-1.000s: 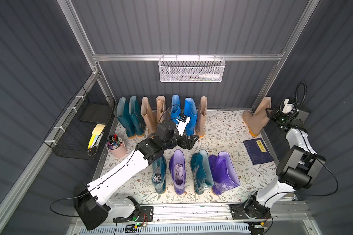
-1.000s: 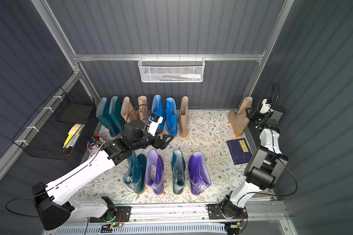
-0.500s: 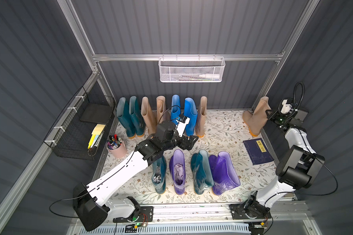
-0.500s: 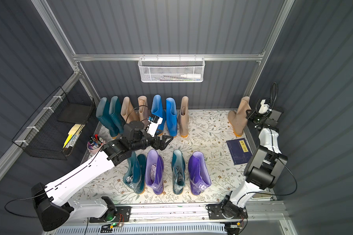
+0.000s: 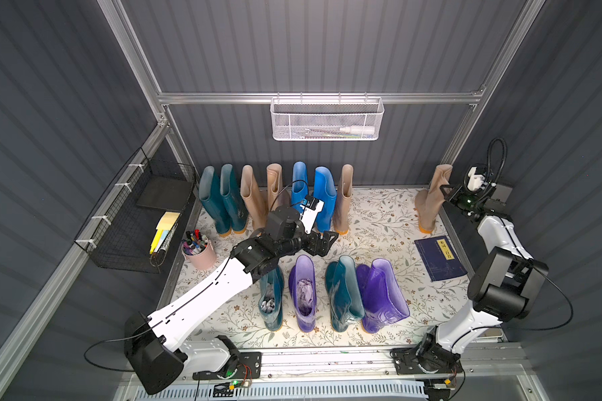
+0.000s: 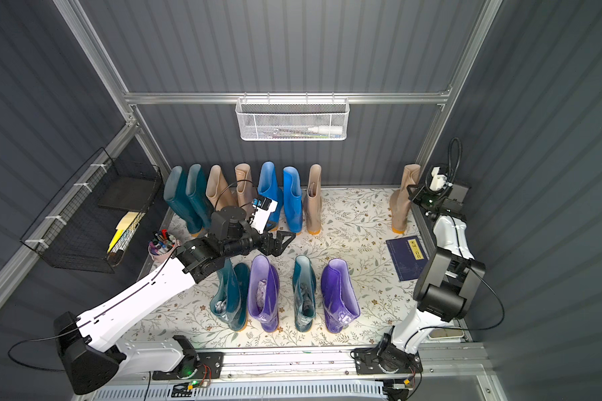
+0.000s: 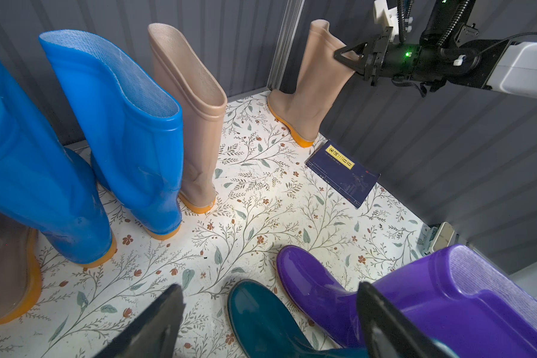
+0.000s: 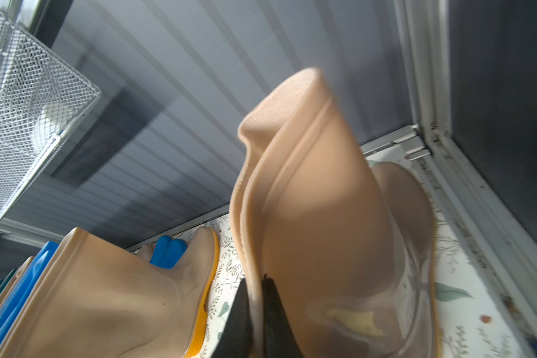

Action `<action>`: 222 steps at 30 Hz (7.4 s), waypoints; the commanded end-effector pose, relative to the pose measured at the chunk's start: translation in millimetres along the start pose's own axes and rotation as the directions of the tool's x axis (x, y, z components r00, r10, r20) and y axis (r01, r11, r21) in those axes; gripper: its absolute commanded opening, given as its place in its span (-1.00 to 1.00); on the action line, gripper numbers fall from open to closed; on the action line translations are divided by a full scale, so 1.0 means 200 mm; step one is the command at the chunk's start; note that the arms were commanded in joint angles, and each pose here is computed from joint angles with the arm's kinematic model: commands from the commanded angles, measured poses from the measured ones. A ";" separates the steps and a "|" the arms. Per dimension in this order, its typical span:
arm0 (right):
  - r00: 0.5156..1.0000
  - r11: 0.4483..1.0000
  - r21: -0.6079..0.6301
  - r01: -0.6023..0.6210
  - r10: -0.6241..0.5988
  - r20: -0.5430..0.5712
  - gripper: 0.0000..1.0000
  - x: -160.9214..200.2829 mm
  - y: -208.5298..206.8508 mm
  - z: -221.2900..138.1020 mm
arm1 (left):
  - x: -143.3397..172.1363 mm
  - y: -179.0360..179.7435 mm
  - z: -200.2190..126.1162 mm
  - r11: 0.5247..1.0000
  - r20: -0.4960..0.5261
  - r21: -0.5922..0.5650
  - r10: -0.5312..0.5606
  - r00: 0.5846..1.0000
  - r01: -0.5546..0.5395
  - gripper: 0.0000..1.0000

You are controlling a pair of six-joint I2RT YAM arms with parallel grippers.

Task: Match and arrange rain boots in pairs
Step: Pair a pair of rain boots at the center of the board, then pick up the rain boot at the center of the board.

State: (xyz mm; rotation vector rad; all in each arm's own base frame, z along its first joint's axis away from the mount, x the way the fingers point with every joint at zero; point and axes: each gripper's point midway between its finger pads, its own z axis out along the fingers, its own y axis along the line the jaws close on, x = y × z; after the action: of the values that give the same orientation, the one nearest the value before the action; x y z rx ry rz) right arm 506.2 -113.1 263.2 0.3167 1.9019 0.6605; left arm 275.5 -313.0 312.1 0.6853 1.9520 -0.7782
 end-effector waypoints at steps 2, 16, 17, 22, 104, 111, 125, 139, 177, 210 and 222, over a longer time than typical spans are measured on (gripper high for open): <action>0.998 0.989 -0.136 0.060 -0.059 0.012 -0.94 -0.03 0.24 0.10 | -0.04 -0.02 0.01 0.999 0.005 0.017 0.034 0.999 -0.034 0.78; 0.979 0.887 -0.443 0.132 -0.186 -0.080 -0.95 0.22 0.93 0.37 | -0.03 -0.03 -0.03 0.999 -0.011 0.018 0.051 0.999 -0.051 0.79; 0.977 0.875 -0.467 0.129 -0.193 -0.093 -0.95 0.25 0.97 0.37 | -0.03 -0.03 -0.02 0.999 -0.014 0.016 0.052 0.999 -0.052 0.79; 0.961 0.815 -0.568 0.117 -0.236 -0.142 -0.96 0.40 1.13 0.38 | -0.04 -0.03 0.00 0.999 -0.024 0.017 0.039 0.999 -0.039 0.79; 0.856 0.900 -0.257 0.352 -0.420 -0.300 0.22 0.97 1.40 -1.04 | -0.02 0.06 -0.65 0.979 -0.084 -0.202 -0.022 0.996 0.004 0.77; 0.835 0.885 -0.311 0.346 -0.441 -0.329 0.21 1.01 1.46 -1.08 | 0.10 0.08 -0.67 0.977 -0.128 -0.212 -0.052 0.990 0.024 0.73; 0.805 0.820 -0.408 0.402 -0.528 -0.270 0.26 1.22 1.95 -1.02 | 0.09 0.21 -0.75 0.927 -0.071 -0.367 -0.105 0.992 0.072 0.66; 0.768 0.826 -0.312 0.469 -0.556 -0.318 0.51 1.56 2.18 -0.89 | 0.12 0.41 -0.88 0.806 -0.016 -0.588 -0.083 0.996 0.057 0.76; 0.699 0.837 -0.170 0.520 -0.532 -0.478 0.53 2.00 2.08 -0.92 | 0.20 0.44 -1.11 0.787 0.057 -0.614 -0.038 0.998 0.065 0.90; 0.825 0.838 -0.369 0.401 -0.506 -0.253 -1.00 1.48 2.39 -0.91 | 0.18 0.42 -1.11 0.797 0.076 -0.599 -0.037 0.996 0.075 0.87; 0.871 0.797 -0.440 0.414 -0.488 -0.064 -1.00 0.89 2.52 -0.95 | 0.02 0.35 -1.06 0.841 0.097 -0.539 0.018 0.995 0.037 0.86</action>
State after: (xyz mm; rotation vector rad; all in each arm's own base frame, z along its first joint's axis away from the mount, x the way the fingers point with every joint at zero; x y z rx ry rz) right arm 215.6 344.6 405.8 -0.4988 2.0335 0.6812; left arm 208.4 -99.9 351.7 0.2545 2.0215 -0.1707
